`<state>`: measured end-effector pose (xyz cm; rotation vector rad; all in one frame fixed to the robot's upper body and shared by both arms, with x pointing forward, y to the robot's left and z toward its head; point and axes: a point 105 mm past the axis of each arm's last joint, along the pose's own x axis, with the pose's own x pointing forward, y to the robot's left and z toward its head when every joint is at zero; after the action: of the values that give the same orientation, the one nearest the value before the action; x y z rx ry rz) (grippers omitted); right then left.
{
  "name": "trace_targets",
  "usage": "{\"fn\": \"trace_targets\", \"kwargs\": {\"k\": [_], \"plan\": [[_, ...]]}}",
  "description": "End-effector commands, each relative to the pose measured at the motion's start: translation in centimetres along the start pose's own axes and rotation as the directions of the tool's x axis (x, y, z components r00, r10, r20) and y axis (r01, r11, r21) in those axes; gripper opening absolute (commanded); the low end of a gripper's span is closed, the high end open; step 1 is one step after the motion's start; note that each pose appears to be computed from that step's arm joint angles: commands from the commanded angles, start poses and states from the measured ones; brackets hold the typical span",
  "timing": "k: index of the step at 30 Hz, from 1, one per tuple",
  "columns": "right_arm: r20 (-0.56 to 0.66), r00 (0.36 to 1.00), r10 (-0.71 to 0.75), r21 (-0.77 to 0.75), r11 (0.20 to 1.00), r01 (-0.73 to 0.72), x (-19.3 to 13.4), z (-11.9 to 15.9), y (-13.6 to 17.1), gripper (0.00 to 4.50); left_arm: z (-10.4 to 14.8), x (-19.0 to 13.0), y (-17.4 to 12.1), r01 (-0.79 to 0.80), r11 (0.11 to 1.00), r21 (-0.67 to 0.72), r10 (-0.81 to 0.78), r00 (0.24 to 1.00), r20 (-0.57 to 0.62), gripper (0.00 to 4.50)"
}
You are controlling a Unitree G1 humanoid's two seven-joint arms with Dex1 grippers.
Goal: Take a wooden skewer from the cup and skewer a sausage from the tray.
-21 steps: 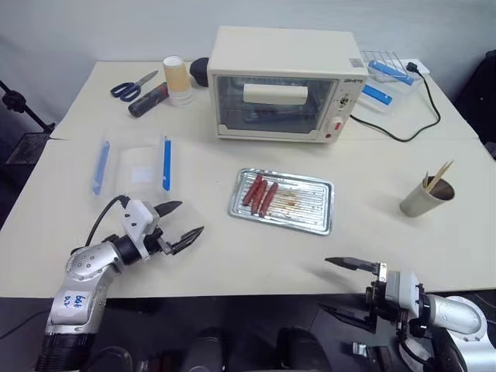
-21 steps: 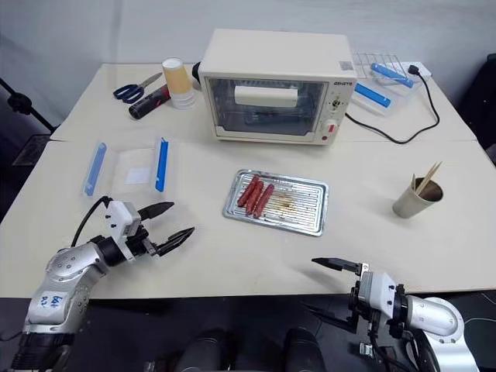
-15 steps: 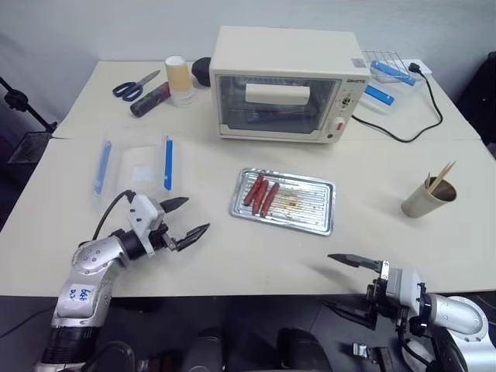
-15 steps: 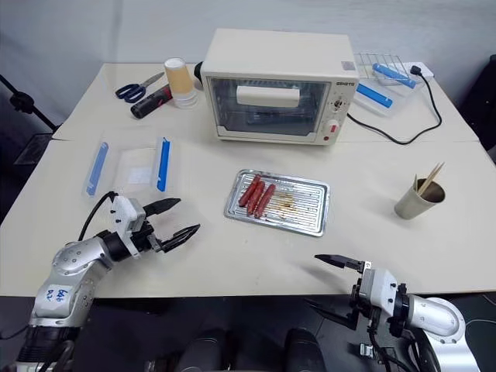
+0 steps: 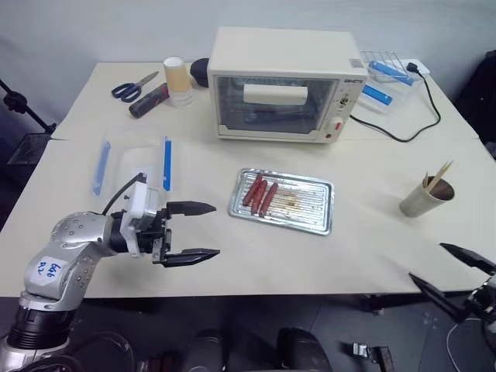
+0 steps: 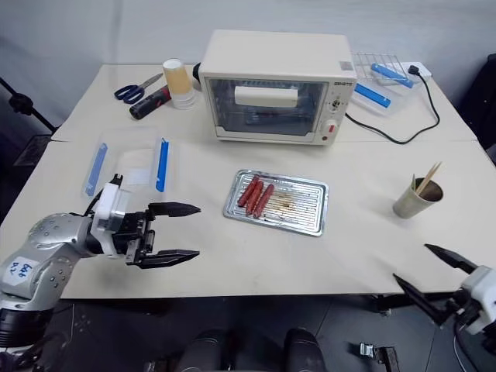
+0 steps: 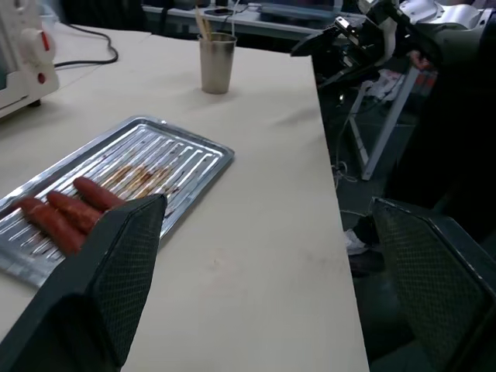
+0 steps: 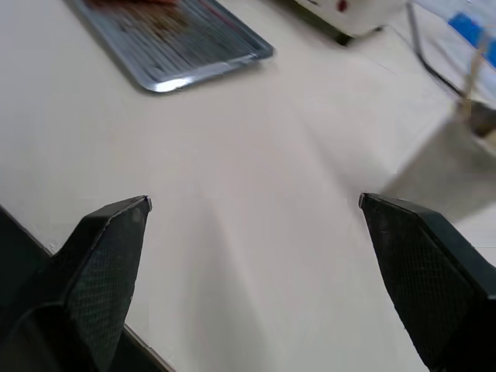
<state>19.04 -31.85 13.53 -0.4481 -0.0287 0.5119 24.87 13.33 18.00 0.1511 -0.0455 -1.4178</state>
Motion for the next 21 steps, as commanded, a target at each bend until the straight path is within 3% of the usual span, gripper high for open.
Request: {"fn": "trace_targets", "kwargs": {"k": [1, 5, 9, 14, 21], "plan": [[0.065, 0.998, 0.008, -0.049, 0.999, -0.005, 1.1, 3.2, -1.6, 4.5, 0.7, 0.5, -0.1, -0.01, 1.0, 0.027, 0.009, 0.999, 0.049, 4.44], [0.045, 0.989, 0.141, -0.025, 0.99, -0.14, 2.6, 5.3, -1.8, 4.5, 0.5, 0.8, 0.0, -0.023, 1.0, -0.013, 0.024, 0.997, 0.067, 4.44], [-0.051, 0.988, 0.147, -0.016, 0.989, -0.148, 4.9, 7.0, -4.8, 4.5, 0.5, 0.9, 0.1, -0.022, 1.0, -0.016, 0.023, 0.998, 0.066, 4.44], [-0.25, 0.961, 0.117, -0.055, 0.989, -0.135, 8.0, 7.6, -8.2, 4.5, 0.4, 1.0, 0.1, -0.046, 0.999, -0.01, 0.047, 0.997, 0.066, 4.44], [-0.344, 0.934, 0.1, -0.077, 0.988, -0.134, 10.9, 6.8, -10.4, 4.5, 0.3, 1.2, -0.3, -0.077, 0.997, -0.007, 0.077, 0.994, 0.074, 4.44]]}}
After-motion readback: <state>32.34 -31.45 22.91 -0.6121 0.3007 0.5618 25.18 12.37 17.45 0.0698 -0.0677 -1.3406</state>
